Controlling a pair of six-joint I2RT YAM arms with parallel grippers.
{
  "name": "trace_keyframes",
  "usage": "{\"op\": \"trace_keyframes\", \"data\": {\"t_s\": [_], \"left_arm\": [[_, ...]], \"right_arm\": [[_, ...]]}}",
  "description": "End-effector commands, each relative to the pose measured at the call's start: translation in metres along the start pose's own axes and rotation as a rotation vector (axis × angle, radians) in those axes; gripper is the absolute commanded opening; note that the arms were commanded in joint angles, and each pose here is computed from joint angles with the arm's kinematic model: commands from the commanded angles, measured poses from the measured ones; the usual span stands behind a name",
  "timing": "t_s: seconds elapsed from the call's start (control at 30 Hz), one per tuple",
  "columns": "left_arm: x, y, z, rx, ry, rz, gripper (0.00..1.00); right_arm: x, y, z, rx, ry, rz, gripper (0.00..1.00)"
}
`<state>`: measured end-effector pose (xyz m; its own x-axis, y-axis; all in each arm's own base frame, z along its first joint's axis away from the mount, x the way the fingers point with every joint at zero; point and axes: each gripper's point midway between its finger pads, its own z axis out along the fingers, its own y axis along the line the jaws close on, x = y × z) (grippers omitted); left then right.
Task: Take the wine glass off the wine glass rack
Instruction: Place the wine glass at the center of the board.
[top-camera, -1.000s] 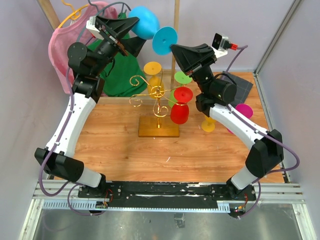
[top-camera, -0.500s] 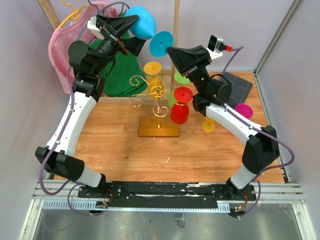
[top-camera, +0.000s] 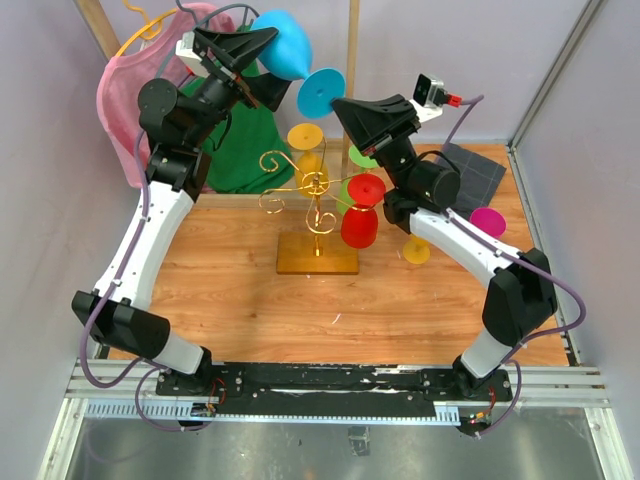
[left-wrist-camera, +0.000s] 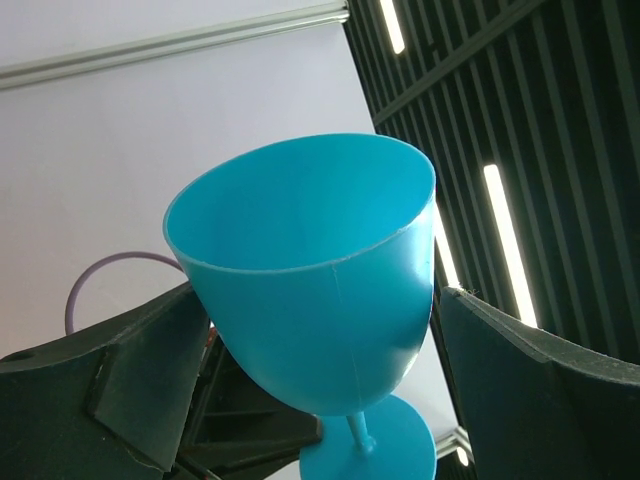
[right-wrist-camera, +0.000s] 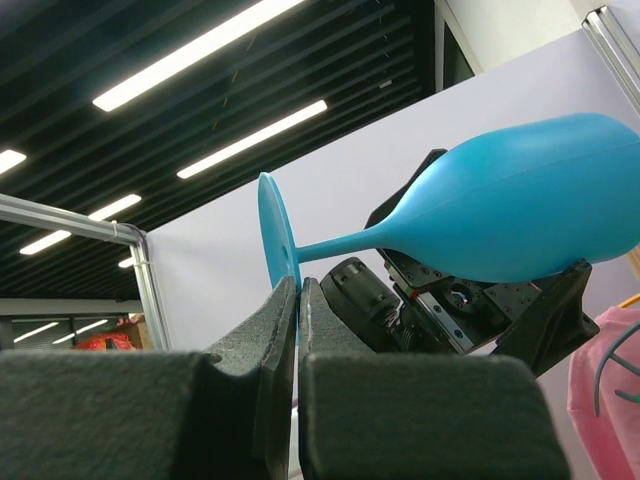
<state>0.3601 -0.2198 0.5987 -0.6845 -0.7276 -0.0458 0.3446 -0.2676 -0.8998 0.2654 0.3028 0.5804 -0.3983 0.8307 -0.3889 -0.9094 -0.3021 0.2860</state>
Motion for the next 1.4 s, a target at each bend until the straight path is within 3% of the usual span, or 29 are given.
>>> {"op": "trace_keyframes", "data": {"t_s": [0.0, 0.93, 1.07, 1.23, 1.3, 1.37], "left_arm": [[0.009, -0.021, 0.002, 0.054, 0.021, 0.03, 0.99], [0.016, -0.027, 0.0, 0.078, 0.048, 0.056, 0.99], [0.016, -0.025, -0.001, 0.075, 0.049, 0.06, 0.9], [0.016, -0.019, -0.001, 0.065, 0.047, 0.065, 0.66], [0.016, -0.017, -0.001, 0.06, 0.048, 0.065, 0.66], [0.017, -0.017, 0.0, 0.061, 0.048, 0.064, 0.68]], "right_arm": [[0.019, 0.006, -0.006, -0.025, 0.038, 0.031, 0.01], [0.04, -0.014, -0.031, 0.042, 0.081, 0.118, 0.01], [0.04, -0.016, -0.031, 0.046, 0.074, 0.128, 0.01], [0.04, -0.023, -0.033, 0.066, 0.061, 0.161, 0.04], [0.04, -0.023, -0.033, 0.068, 0.059, 0.169, 0.1], [0.04, -0.025, -0.034, 0.074, 0.053, 0.179, 0.26]]}}
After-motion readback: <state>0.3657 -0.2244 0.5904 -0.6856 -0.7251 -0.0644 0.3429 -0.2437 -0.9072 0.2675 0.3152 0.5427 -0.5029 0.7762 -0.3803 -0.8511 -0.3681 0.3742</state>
